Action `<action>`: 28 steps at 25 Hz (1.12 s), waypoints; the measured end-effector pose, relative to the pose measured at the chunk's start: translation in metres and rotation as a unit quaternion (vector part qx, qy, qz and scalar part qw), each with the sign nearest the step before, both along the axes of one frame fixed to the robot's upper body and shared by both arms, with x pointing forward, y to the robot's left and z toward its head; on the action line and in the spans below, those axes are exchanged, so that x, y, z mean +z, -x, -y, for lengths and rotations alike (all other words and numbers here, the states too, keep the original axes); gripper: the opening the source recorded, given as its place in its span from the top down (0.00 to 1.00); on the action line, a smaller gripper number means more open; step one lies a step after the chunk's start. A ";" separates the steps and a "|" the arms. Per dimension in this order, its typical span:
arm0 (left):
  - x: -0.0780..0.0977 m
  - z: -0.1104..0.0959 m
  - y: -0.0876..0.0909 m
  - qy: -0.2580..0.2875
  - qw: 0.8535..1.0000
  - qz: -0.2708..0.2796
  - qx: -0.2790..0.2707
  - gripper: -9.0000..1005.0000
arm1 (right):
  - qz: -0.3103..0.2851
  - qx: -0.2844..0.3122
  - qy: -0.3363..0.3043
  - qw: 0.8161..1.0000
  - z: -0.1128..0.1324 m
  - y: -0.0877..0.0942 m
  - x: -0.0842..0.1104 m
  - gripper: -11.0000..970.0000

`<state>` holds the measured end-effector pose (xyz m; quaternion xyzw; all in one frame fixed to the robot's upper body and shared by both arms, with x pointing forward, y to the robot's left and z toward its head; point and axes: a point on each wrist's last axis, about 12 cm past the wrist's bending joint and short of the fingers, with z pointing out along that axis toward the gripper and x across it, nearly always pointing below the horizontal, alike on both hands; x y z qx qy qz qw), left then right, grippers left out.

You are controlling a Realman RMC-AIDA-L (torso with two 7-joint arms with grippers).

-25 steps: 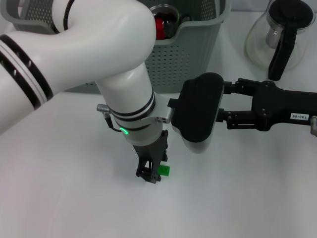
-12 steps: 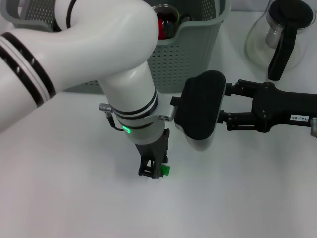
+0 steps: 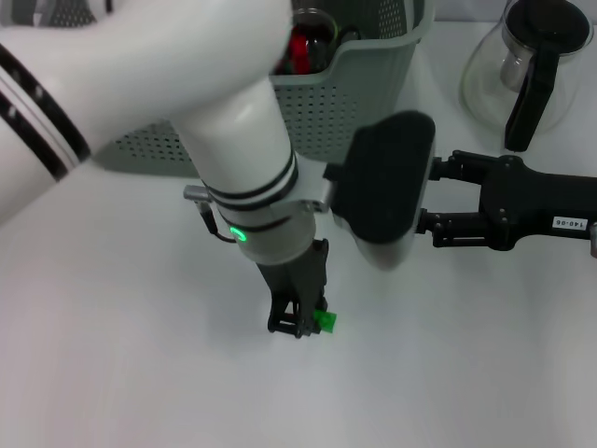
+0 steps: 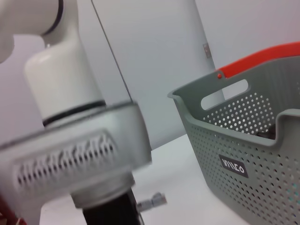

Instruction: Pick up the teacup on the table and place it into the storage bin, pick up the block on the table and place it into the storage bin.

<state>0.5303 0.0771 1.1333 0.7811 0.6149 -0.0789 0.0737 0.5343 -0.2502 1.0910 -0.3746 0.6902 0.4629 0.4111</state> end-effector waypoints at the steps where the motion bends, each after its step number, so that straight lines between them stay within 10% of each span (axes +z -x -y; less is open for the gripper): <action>1: 0.004 -0.002 0.000 0.007 1.000 -0.006 0.005 0.80 | 0.002 0.001 0.000 1.000 0.000 0.000 0.000 0.03; 8: 0.040 -0.045 -0.024 0.152 0.979 -0.067 0.122 0.80 | 0.009 0.004 0.003 1.000 -0.001 0.000 0.000 0.03; 12: 0.055 -0.104 -0.043 0.293 0.925 -0.073 0.232 0.78 | 0.004 0.005 -0.001 1.000 0.000 0.002 -0.001 0.03; 19: 0.071 -0.206 -0.063 0.474 0.781 -0.030 0.405 0.75 | -0.025 0.002 -0.011 1.000 0.010 0.007 -0.004 0.03; 28: 0.052 -0.217 -0.108 0.456 0.728 0.009 0.512 0.71 | -0.034 0.016 -0.002 0.999 0.003 -0.005 0.004 0.03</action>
